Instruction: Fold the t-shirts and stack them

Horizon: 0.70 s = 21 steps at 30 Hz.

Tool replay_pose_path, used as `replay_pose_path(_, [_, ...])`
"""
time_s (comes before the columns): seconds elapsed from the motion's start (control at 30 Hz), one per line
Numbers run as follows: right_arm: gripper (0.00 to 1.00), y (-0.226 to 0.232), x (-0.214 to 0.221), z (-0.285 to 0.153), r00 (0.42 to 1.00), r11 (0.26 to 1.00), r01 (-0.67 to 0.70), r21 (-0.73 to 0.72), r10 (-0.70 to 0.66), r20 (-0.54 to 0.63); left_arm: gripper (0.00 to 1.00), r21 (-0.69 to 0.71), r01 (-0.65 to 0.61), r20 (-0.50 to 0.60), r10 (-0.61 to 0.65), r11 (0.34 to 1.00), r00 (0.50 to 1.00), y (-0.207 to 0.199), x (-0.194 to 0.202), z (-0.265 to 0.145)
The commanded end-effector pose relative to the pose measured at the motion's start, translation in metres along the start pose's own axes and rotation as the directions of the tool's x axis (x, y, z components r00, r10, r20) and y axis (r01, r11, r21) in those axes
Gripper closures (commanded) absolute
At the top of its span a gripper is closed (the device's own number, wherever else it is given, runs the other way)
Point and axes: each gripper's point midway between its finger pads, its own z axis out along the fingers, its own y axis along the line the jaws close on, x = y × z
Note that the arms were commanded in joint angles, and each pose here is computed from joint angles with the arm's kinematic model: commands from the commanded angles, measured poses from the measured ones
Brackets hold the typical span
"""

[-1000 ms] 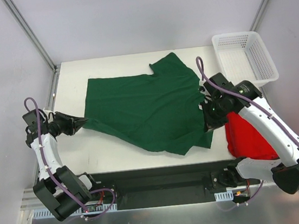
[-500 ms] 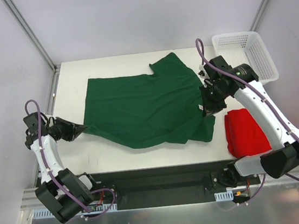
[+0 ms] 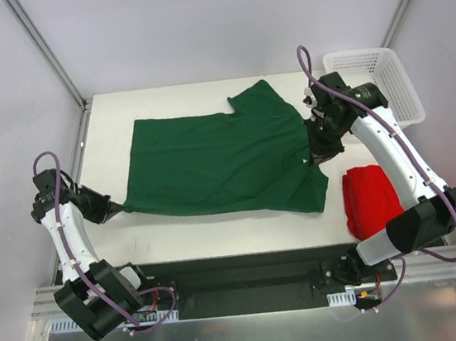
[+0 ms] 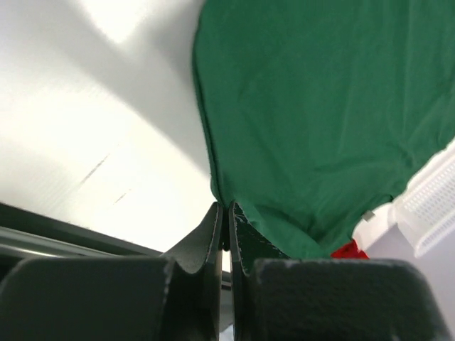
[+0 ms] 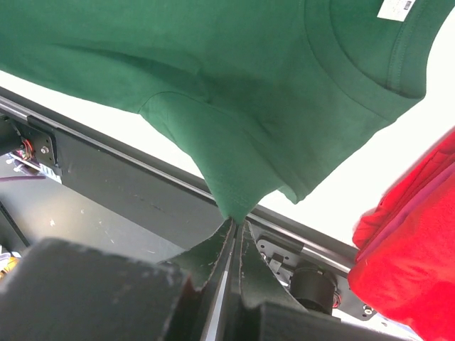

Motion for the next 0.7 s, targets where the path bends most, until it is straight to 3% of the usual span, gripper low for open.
replay_pose_path(0.0, [0.99, -0.005, 0.004, -0.012, 1.0, 1.0, 0.009, 0.013, -0.01, 0.02, 1.0, -0.104, -0.047, 0.083, 0.055, 0.993, 0.995, 0.006, -0.019, -0.02])
replay_pose_path(0.67, [0.99, -0.016, -0.008, -0.034, 0.996, 0.997, -0.008, 0.081, 0.001, 0.088, 1.0, -0.142, -0.056, 0.028, 0.06, 0.988, 0.998, 0.035, 0.008, -0.006])
